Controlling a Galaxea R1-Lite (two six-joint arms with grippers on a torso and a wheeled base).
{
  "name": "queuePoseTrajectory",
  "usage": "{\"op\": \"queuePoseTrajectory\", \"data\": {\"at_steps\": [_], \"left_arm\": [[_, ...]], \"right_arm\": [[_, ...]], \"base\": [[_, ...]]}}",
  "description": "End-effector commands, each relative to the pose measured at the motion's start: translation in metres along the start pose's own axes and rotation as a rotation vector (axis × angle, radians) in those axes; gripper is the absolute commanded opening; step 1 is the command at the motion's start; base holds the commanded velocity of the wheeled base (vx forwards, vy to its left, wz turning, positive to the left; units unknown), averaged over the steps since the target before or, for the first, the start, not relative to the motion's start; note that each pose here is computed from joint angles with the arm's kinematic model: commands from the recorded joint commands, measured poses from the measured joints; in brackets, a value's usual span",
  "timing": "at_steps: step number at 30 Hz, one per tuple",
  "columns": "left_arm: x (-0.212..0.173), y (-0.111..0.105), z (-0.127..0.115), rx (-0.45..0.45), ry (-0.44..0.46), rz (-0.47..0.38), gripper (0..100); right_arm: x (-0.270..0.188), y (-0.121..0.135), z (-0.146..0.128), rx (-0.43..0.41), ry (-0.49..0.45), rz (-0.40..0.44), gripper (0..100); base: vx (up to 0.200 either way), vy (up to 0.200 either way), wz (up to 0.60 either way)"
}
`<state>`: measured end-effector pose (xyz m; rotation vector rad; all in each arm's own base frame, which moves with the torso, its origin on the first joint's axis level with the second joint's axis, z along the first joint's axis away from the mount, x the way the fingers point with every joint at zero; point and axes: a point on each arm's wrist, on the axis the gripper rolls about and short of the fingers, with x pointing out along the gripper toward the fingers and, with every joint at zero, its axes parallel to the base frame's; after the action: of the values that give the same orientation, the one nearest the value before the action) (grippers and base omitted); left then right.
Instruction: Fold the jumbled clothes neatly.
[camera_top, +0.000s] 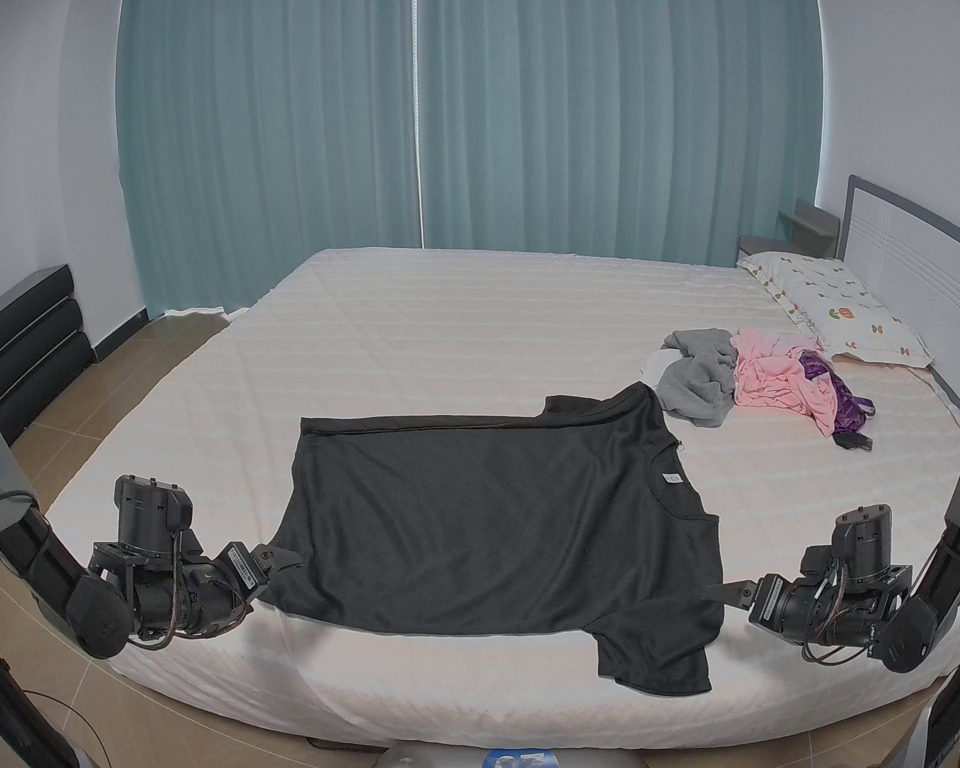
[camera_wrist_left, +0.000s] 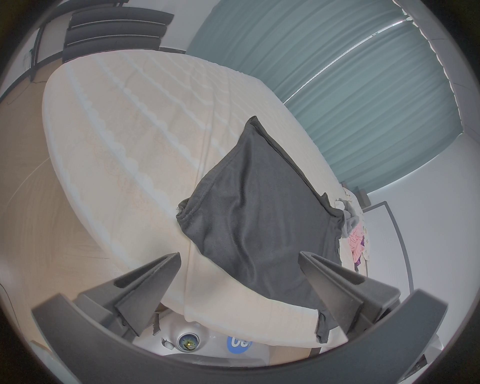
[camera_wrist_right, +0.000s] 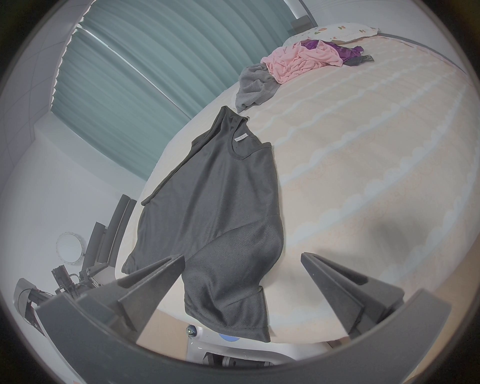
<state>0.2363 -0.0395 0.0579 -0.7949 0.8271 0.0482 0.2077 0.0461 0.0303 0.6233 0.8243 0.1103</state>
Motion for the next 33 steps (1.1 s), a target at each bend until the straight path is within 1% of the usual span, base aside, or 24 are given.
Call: {"op": "queuePoseTrajectory", "data": {"at_steps": [1,4,9,20,30,31,33], "left_arm": [[0.012,0.010,-0.002,0.000,0.019,0.046,100],[0.015,0.015,0.000,0.015,0.018,0.064,100],[0.022,0.018,0.002,0.009,0.022,0.082,100],[0.049,0.030,0.007,0.000,-0.037,0.066,100],[0.049,0.032,0.011,-0.008,-0.054,0.072,100],[0.049,0.032,0.011,-0.010,-0.056,0.073,0],[0.049,0.034,0.014,-0.017,-0.063,0.077,0]], "right_arm": [[0.002,-0.001,-0.001,0.006,0.010,-0.007,100],[0.002,-0.001,-0.001,0.006,0.008,-0.006,100],[0.004,-0.001,-0.004,0.002,0.024,-0.008,100],[0.005,-0.002,-0.005,0.004,0.032,-0.015,100],[0.005,-0.002,-0.005,0.005,0.033,-0.016,100],[0.005,-0.002,-0.005,0.005,0.033,-0.016,100],[0.006,-0.003,-0.005,0.005,0.037,-0.018,100]], "base": [[0.000,0.000,0.00],[0.000,0.000,0.00],[0.000,0.000,0.00],[0.000,0.000,0.00],[0.000,0.000,0.00],[0.000,0.000,0.00],[0.000,0.000,0.00]]}}
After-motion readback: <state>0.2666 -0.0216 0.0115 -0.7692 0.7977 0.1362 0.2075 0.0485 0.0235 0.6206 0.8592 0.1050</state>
